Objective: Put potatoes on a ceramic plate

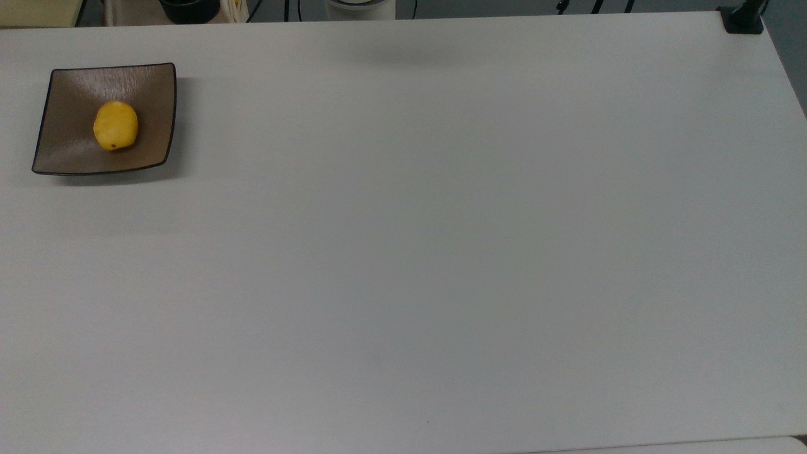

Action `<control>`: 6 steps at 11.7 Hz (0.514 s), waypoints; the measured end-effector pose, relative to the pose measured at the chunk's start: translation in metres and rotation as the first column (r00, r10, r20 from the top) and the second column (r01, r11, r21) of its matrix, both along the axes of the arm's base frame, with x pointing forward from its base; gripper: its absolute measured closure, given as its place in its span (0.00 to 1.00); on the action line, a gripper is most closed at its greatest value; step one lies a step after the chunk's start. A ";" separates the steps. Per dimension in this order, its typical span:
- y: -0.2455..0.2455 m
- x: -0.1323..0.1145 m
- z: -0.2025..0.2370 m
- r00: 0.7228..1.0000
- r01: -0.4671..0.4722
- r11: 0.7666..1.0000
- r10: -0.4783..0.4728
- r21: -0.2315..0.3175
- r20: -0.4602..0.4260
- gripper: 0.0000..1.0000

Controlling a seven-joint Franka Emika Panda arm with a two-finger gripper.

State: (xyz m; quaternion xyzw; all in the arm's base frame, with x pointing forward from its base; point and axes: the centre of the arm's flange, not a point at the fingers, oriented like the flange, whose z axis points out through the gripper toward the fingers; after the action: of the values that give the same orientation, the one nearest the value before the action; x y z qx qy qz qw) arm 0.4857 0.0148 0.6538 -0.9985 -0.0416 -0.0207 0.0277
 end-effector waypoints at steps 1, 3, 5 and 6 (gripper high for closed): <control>0.019 0.002 -0.007 1.000 -0.019 1.000 0.019 -0.002 -0.016 0.00; 0.034 0.012 -0.028 0.998 -0.042 0.999 0.042 -0.008 -0.049 0.00; 0.039 0.031 -0.048 0.998 -0.043 0.999 0.042 -0.014 -0.039 0.00; 0.036 0.039 -0.054 0.999 -0.037 0.999 0.036 -0.016 -0.032 0.00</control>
State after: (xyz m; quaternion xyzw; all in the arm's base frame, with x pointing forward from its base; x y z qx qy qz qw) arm 0.5242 0.0513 0.5996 -0.9980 -0.0596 -0.0041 0.0203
